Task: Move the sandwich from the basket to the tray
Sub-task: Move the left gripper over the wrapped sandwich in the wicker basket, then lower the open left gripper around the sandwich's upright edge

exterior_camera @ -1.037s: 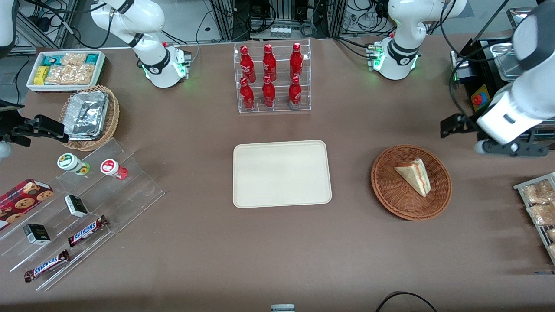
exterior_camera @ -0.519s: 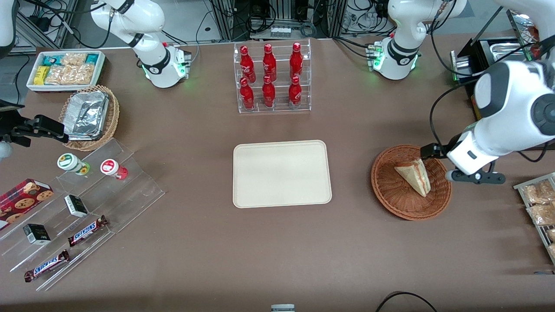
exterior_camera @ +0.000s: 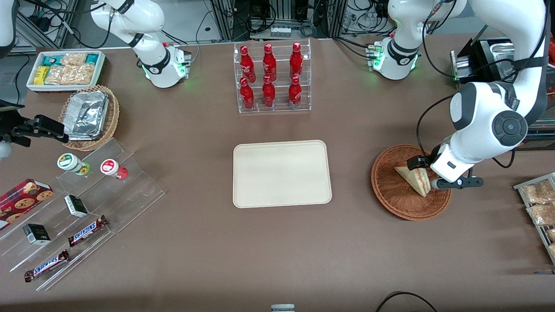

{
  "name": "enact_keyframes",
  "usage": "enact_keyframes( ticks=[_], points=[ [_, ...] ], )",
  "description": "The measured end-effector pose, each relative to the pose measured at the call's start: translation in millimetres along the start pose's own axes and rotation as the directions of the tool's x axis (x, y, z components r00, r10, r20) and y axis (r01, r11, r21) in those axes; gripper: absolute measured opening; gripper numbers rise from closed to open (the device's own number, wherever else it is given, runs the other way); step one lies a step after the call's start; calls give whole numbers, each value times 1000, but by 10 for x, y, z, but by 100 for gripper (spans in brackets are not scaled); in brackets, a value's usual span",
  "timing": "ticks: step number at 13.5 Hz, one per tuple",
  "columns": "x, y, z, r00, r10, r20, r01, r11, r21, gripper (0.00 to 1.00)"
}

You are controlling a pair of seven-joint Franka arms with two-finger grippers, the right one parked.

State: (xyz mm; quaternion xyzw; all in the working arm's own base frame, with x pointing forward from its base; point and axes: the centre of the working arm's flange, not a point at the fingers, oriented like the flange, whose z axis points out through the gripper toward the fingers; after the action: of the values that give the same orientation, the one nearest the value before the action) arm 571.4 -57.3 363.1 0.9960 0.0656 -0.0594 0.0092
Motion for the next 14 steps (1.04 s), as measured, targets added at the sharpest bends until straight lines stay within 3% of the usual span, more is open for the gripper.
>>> enact_keyframes(
  ticks=[3,9,14],
  points=[
    [-22,-11,55,988,-157,8,157,988,3,100],
    [-176,-139,292,954,-291,-64,290,957,-29,100],
    [-237,-225,402,924,-373,-83,370,928,-46,100]
  ],
)
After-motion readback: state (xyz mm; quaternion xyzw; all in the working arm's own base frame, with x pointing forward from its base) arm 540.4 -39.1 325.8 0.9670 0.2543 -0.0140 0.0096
